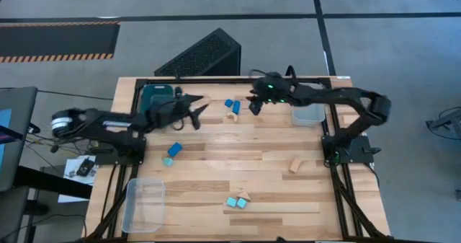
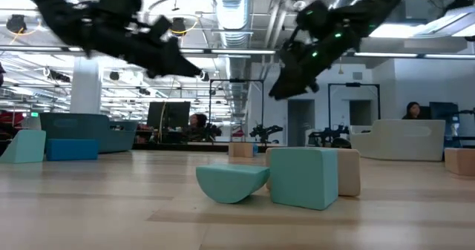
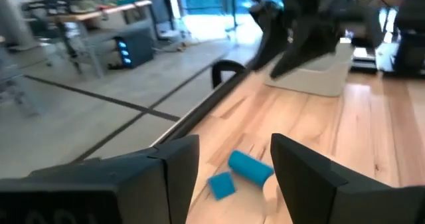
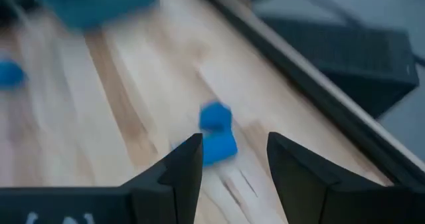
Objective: Sort & place blocks by color
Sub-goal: Put the center blue block into the blue bin
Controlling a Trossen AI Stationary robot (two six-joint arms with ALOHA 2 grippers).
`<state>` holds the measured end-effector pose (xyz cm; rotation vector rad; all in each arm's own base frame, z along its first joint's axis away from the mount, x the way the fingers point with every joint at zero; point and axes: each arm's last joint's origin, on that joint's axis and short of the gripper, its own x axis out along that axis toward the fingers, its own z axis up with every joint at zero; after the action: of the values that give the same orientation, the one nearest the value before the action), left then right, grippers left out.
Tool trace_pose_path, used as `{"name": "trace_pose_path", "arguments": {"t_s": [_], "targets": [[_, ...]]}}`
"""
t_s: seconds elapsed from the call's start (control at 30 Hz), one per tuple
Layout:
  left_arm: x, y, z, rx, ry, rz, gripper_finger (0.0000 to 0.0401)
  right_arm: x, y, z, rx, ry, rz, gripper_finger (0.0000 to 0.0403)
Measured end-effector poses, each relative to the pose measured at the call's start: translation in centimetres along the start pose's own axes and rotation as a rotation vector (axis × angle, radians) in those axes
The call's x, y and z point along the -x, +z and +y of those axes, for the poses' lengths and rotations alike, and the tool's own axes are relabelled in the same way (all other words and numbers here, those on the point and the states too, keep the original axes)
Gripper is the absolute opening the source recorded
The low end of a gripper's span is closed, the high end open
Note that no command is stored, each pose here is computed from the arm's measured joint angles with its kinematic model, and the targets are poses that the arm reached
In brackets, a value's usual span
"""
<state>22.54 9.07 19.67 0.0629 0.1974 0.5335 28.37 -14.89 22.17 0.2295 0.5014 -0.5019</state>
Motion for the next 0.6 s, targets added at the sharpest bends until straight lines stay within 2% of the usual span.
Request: {"name": "trace_pose_path", "arguments": {"t_s": [0.13, 0.27, 0.33, 0.47, 0.6], "targets": [[-4.3, 1.4, 0.3, 0.009, -0.087, 0.01, 0.0179, 2.5, 0.0, -0.1, -0.066, -0.001, -0.207, 0.0194], [-8.8, 1.7, 0.9, 0.086, -0.147, 0.142, 0.0179, 4.4, 1.3, -0.5, -0.113, -0.084, -0.325, 0.0194], [-10.9, 1.2, 0.9, 0.068, -0.147, 0.243, 0.0179, 5.1, 1.6, -0.6, -0.109, -0.096, -0.348, 0.0194], [-14.4, 0.0, 0.6, -0.072, -0.183, 0.435, 0.0179, 6.0, 1.9, -0.8, -0.106, -0.102, -0.354, 0.0196], [-17.1, -0.5, 0.8, -0.015, -0.155, 0.587, 0.0179, 6.0, 1.0, -0.9, -0.081, -0.126, -0.251, 0.0199]]}}
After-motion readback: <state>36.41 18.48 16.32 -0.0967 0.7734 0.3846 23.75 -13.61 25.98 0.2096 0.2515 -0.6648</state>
